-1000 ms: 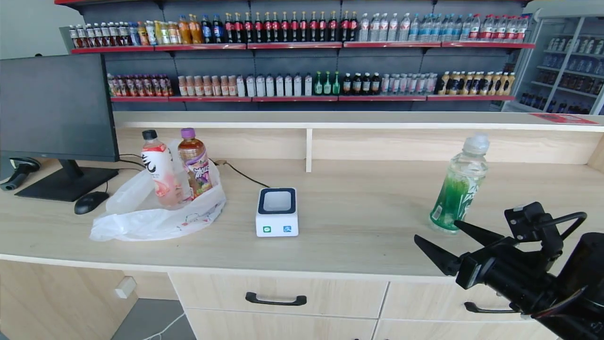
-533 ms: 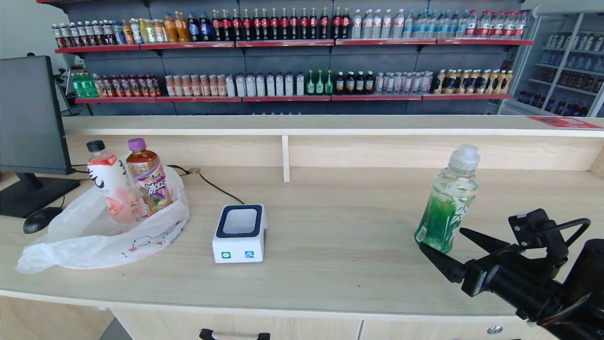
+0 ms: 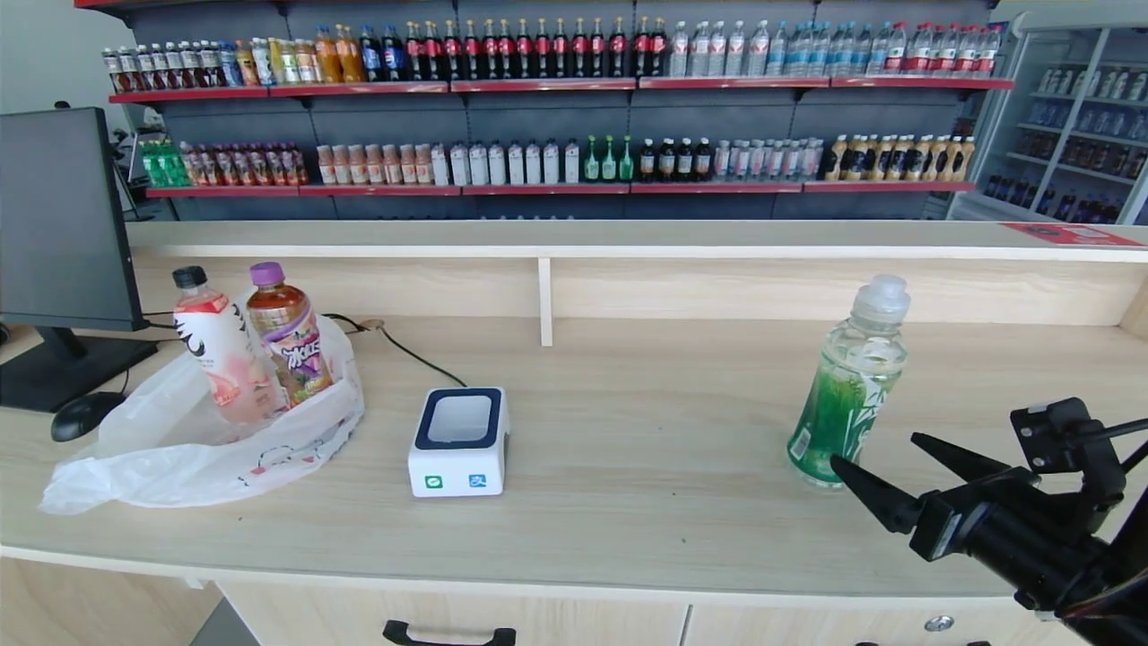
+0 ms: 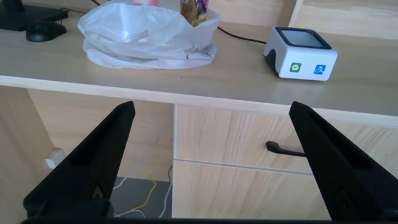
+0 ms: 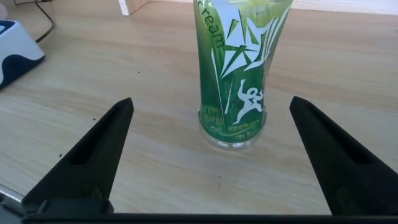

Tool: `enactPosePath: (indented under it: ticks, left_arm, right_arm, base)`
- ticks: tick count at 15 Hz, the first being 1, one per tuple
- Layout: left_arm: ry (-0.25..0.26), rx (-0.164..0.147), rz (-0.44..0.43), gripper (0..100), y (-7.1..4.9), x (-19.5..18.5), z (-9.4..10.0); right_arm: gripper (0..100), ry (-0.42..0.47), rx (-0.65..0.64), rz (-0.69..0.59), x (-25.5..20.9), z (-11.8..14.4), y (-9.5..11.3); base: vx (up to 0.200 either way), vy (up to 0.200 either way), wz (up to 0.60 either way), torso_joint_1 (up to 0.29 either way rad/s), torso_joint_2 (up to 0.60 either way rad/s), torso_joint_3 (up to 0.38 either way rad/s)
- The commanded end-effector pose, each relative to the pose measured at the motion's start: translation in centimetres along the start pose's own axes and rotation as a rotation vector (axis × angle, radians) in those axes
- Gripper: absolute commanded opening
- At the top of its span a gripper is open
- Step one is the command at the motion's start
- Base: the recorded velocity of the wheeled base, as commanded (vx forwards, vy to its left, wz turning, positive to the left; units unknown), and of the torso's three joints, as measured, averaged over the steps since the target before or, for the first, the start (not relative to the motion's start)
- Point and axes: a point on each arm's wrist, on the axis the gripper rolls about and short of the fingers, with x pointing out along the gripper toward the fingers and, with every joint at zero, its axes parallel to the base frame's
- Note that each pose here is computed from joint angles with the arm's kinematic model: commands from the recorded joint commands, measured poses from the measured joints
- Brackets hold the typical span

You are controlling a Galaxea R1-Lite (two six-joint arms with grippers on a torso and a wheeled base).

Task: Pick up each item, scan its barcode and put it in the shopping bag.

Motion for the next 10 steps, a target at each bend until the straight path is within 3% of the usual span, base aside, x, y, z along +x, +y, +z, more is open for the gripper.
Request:
enactPosePath:
  ticks: [1, 10]
  left_arm:
    - [0.001, 0.000, 0.000, 100, 0.0, 0.0, 0.0]
    - [0.001, 0.000, 0.000, 100, 0.0, 0.0, 0.0]
  right_arm:
    - [100, -0.010, 0.001, -0.017, 0.1, 0.2, -0.4]
    - [100, -0.068, -0.023, -0.015, 3.3, 1.2, -0.6]
  base:
    - [0.000, 0.000, 0.00, 0.000, 0.00, 0.000]
    - [0.000, 0.000, 0.00, 0.000, 0.00, 0.000]
